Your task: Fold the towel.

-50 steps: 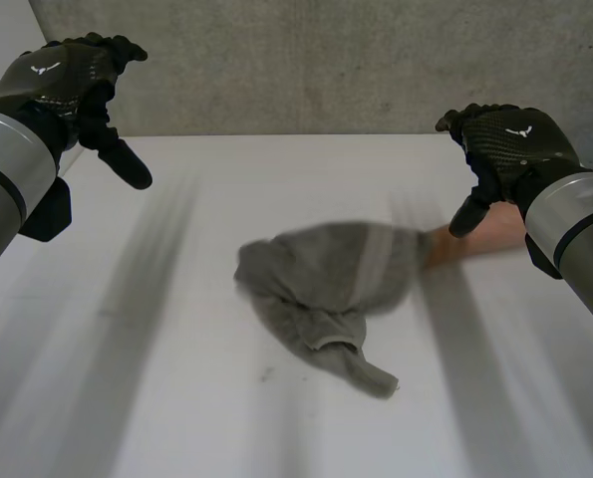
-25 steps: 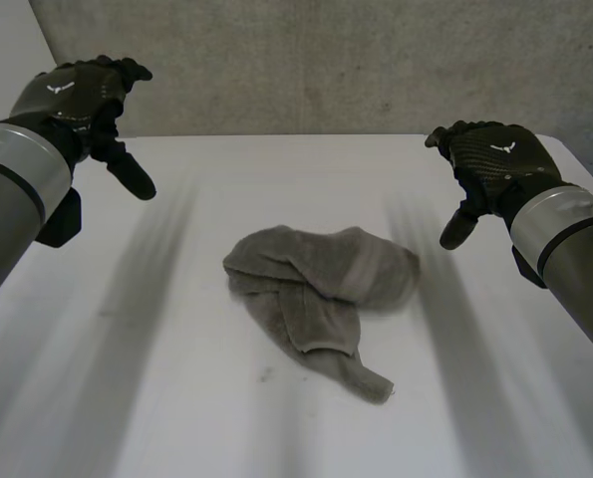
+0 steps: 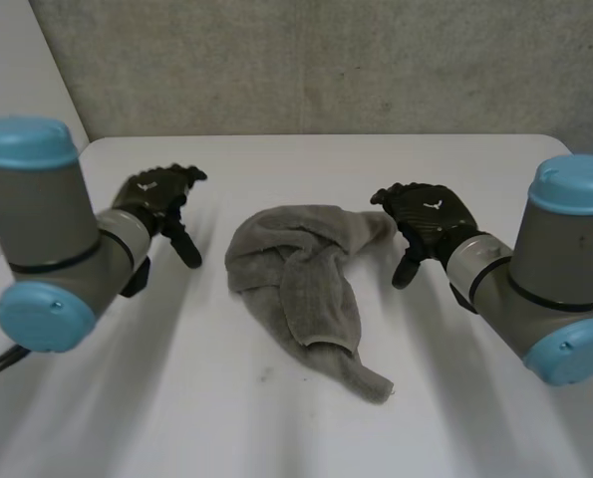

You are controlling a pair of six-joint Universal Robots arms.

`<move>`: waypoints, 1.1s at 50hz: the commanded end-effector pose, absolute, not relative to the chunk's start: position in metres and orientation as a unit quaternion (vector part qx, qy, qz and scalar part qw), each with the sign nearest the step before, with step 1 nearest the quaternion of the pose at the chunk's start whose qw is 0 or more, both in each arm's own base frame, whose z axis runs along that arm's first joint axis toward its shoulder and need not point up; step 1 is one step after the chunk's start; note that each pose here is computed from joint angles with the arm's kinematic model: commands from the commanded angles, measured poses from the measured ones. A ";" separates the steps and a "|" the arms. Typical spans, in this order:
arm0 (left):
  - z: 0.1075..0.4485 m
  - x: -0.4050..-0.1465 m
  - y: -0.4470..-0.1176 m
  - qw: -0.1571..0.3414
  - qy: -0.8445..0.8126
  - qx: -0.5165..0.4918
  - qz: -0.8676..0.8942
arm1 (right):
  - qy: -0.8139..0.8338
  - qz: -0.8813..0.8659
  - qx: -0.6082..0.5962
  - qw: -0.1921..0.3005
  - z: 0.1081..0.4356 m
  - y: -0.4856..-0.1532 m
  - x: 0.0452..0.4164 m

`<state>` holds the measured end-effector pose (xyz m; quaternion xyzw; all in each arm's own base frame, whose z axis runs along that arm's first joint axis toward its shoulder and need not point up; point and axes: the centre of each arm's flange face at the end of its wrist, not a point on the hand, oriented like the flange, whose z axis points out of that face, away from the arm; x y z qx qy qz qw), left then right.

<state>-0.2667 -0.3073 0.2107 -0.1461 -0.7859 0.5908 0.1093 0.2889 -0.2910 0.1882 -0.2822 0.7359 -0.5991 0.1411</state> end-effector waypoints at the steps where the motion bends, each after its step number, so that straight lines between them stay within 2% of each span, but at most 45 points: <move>1: 0.163 -0.278 -0.316 0.126 -0.799 -0.140 0.571 | 0.717 -0.616 -0.288 0.154 0.173 -0.301 0.303; 14: 0.129 -0.298 -0.306 0.176 -0.819 -0.107 0.536 | 0.682 -0.636 -0.312 0.185 0.148 -0.305 0.349; 28: 0.112 -0.308 -0.295 0.203 -0.832 -0.084 0.509 | 0.682 -0.632 -0.322 0.177 0.130 -0.304 0.363; 31: 0.112 -0.309 -0.295 0.204 -0.832 -0.083 0.509 | 0.676 -0.648 -0.313 0.159 0.141 -0.308 0.362; 33: 0.121 -0.310 -0.297 0.207 -0.825 -0.080 0.520 | 0.649 -0.681 -0.304 0.148 0.180 -0.309 0.359; 34: 0.121 -0.310 -0.297 0.207 -0.825 -0.080 0.520 | 0.649 -0.681 -0.304 0.148 0.180 -0.309 0.359; 35: 0.136 -0.310 -0.297 0.212 -0.816 -0.079 0.533 | 0.632 -0.699 -0.301 0.146 0.203 -0.307 0.358; 36: 0.159 -0.311 -0.298 0.221 -0.799 -0.076 0.554 | 0.631 -0.700 -0.301 0.146 0.203 -0.307 0.358; 37: 0.159 -0.311 -0.298 0.221 -0.799 -0.076 0.554 | 0.611 -0.719 -0.298 0.145 0.227 -0.305 0.355; 38: 0.183 -0.310 -0.297 0.231 -0.781 -0.075 0.575 | 0.594 -0.736 -0.291 0.144 0.251 -0.302 0.351; 39: 0.183 -0.310 -0.297 0.231 -0.781 -0.075 0.575 | 0.594 -0.737 -0.290 0.144 0.251 -0.302 0.351; 41: 0.233 -0.308 -0.291 0.256 -0.742 -0.065 0.616 | 0.561 -0.767 -0.274 0.147 0.294 -0.293 0.343; 42: 0.233 -0.308 -0.291 0.256 -0.742 -0.065 0.616 | 0.561 -0.768 -0.274 0.147 0.294 -0.293 0.343; 44: 0.280 -0.302 -0.280 0.288 -0.704 -0.047 0.648 | 0.545 -0.780 -0.272 0.146 0.321 -0.281 0.336; 45: 0.280 -0.302 -0.280 0.288 -0.704 -0.047 0.648 | 0.545 -0.780 -0.272 0.146 0.321 -0.281 0.336; 46: 0.300 -0.299 -0.274 0.304 -0.687 -0.038 0.659 | 0.550 -0.775 -0.275 0.145 0.326 -0.275 0.333; 47: 0.300 -0.299 -0.274 0.305 -0.687 -0.038 0.659 | 0.550 -0.775 -0.275 0.145 0.326 -0.275 0.333; 49: 0.324 -0.292 -0.257 0.322 -0.672 -0.038 0.666 | 0.574 -0.755 -0.284 0.143 0.331 -0.265 0.326; 50: 0.324 -0.292 -0.257 0.322 -0.672 -0.038 0.666 | 0.574 -0.755 -0.284 0.143 0.331 -0.265 0.326; 55: 0.353 -0.286 -0.212 0.347 -0.663 -0.065 0.660 | 0.592 -0.742 -0.285 0.136 0.345 -0.254 0.311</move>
